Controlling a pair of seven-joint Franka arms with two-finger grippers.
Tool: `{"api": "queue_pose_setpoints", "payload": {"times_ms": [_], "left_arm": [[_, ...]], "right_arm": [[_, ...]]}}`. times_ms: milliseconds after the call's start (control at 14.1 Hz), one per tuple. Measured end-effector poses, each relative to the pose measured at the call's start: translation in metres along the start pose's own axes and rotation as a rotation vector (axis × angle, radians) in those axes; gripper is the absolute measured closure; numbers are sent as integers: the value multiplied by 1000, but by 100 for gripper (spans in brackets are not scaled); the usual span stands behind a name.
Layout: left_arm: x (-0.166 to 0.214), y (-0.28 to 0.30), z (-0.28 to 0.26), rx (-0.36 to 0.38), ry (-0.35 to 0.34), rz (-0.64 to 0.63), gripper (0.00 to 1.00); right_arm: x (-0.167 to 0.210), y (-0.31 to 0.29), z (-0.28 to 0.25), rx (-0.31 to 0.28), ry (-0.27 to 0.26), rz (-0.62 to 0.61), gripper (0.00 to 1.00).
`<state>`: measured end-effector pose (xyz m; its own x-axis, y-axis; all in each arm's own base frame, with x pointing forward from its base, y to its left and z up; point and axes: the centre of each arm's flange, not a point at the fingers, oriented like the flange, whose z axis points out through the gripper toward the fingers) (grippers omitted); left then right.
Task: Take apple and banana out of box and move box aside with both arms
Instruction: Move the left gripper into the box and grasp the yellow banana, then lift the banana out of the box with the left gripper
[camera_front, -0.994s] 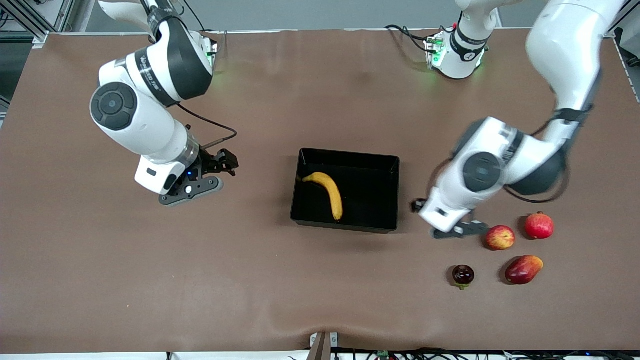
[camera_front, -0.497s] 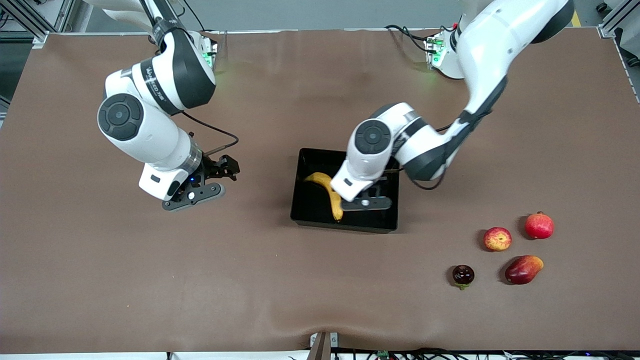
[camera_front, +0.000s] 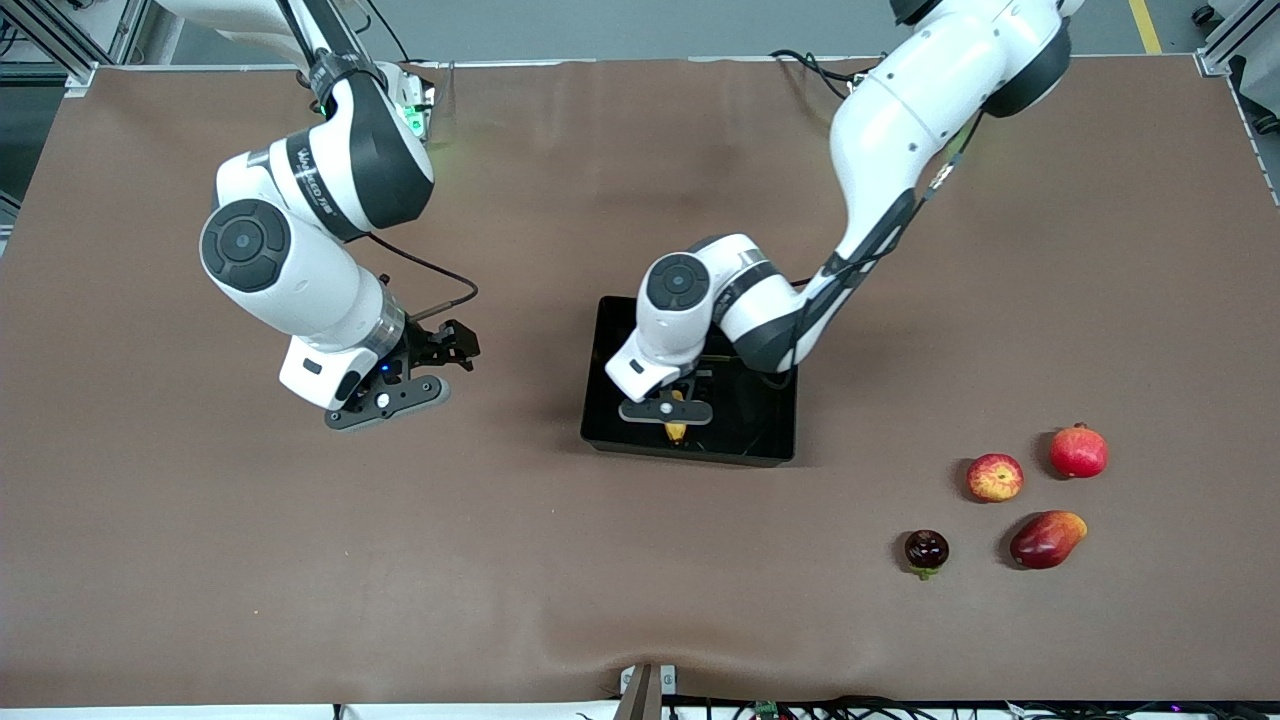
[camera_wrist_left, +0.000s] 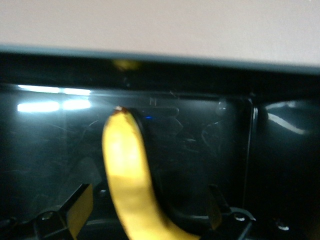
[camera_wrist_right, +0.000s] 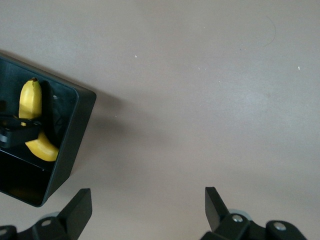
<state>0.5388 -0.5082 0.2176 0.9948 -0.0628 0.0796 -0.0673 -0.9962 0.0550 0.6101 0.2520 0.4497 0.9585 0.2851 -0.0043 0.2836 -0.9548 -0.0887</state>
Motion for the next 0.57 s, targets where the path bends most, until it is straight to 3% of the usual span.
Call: {"api": "queue_pose_setpoints", "payload": {"times_ms": [355,426,568], "left_arm": [[-4,4,26,-2,-8,3,0],[-5,4,29,4,-7,4,7],[-7,4,36,20,-3,11,13]], "right_arm": [[4,1,8,-2,7,1,0],[4,1,9,-3,7,2,0],[4,1,9,-3,7,2,0]]}}
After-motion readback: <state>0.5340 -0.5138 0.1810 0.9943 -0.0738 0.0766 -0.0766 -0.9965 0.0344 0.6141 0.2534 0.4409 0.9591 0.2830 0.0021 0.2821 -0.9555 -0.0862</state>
